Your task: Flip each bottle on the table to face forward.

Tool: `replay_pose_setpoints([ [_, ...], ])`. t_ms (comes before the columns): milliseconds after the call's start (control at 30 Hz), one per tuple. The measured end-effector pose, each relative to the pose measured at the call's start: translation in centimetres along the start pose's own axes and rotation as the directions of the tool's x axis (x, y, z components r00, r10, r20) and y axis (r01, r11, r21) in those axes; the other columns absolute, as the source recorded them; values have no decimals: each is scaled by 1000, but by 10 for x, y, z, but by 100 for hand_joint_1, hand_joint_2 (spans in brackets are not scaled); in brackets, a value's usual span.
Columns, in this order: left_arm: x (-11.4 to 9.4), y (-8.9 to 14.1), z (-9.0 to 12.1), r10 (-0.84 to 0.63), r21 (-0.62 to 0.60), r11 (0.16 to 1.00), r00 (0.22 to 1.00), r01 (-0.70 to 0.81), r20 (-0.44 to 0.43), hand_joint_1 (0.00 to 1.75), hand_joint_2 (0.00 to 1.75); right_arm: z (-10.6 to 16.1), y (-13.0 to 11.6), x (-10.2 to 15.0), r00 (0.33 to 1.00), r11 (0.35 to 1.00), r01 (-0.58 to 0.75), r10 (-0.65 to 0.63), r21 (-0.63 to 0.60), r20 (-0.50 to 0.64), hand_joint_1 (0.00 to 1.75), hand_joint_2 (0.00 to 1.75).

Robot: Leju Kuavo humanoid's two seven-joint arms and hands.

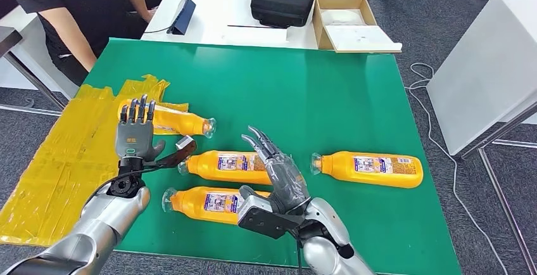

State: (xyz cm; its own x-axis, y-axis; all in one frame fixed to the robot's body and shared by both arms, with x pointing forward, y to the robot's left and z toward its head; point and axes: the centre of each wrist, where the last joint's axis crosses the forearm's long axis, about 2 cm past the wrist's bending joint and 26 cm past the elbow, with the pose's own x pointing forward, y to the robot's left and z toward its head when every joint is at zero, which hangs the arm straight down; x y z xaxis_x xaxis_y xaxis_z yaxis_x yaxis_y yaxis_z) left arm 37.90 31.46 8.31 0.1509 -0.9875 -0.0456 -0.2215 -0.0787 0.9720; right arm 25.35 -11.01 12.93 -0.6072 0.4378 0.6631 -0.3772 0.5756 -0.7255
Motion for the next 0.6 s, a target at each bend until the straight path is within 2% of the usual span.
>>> replay_pose_setpoints([
  [133, -8, -4, 2, 53, -27, 998, 998, -54, -32, 0, 0, 0, 0, -1, 1000, 1000, -22, 22, 11, -6, 0, 0],
  [233, -19, -6, 2, 175, -48, 983, 982, -178, -75, 0, 0, 0, -1, -2, 997, 998, -68, 68, 17, -21, 0, 0],
  [333, -36, -8, 0, 428, -66, 895, 891, -441, -155, 0, 0, 2, -7, -9, 988, 990, -140, 141, 17, -61, 0, 131],
  [367, -44, -9, -1, 547, -73, 820, 814, -568, -196, 0, 0, 4, -11, -13, 983, 987, -162, 163, 14, -83, 0, 175],
  [400, -51, -10, -3, 663, -75, 718, 712, -692, -230, 0, 0, 6, -15, -18, 978, 984, -180, 180, 10, -103, 0, 175],
  [467, -72, -10, -6, 878, -34, 393, 386, -919, -284, 0, 0, 14, -29, -35, 965, 977, -214, 210, -6, -158, 0, 175],
  [533, -96, -8, -7, 967, 56, 95, 79, -994, -242, 0, 0, 27, -47, -54, 948, 969, -247, 237, -24, -215, 0, 175],
  [567, -107, -6, -7, 978, 100, 11, -10, -995, -207, 0, 0, 33, -55, -62, 940, 965, -261, 247, -30, -236, 0, 175],
  [600, -117, -5, -6, 982, 138, -38, -63, -990, -178, 0, 0, 38, -61, -68, 933, 962, -273, 256, -33, -253, 0, 175],
])
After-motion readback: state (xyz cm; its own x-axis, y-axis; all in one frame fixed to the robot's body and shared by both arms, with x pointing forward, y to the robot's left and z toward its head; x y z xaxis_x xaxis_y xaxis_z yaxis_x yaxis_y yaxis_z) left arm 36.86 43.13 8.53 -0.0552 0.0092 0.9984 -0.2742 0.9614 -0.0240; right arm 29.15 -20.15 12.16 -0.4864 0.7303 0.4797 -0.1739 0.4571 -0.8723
